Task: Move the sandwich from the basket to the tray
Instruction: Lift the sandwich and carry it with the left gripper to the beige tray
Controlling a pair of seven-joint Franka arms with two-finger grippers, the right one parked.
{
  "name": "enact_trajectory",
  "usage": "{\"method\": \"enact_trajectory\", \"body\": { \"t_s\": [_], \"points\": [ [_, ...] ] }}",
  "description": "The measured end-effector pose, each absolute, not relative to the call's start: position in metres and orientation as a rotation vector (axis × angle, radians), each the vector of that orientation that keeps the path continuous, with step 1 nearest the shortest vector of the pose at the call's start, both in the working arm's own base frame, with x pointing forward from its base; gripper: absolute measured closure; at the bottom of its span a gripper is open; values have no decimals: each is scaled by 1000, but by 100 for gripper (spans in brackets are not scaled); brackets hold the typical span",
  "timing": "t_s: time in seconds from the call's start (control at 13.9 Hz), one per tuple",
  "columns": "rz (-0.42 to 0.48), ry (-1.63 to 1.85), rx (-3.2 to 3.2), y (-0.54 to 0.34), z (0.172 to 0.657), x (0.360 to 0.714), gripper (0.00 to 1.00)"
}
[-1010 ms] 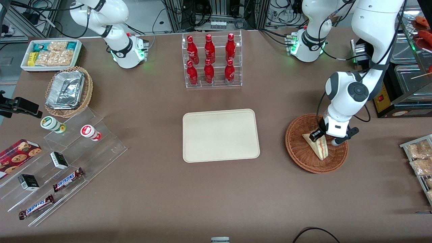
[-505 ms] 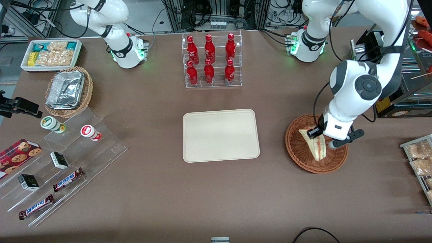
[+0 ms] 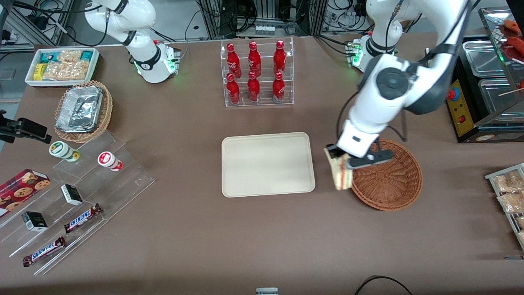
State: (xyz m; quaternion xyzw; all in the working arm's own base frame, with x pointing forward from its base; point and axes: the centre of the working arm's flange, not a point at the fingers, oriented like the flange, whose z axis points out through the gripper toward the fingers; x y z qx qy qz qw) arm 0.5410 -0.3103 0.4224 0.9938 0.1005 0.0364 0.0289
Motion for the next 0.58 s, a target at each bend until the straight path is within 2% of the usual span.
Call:
{"method": "enact_trajectory", "body": {
  "t_s": [0.43,0.58],
  "points": [
    [64,195,3081,-438,355,500,81],
    [84,170,3104,-471,323,489,81]
  ]
}}
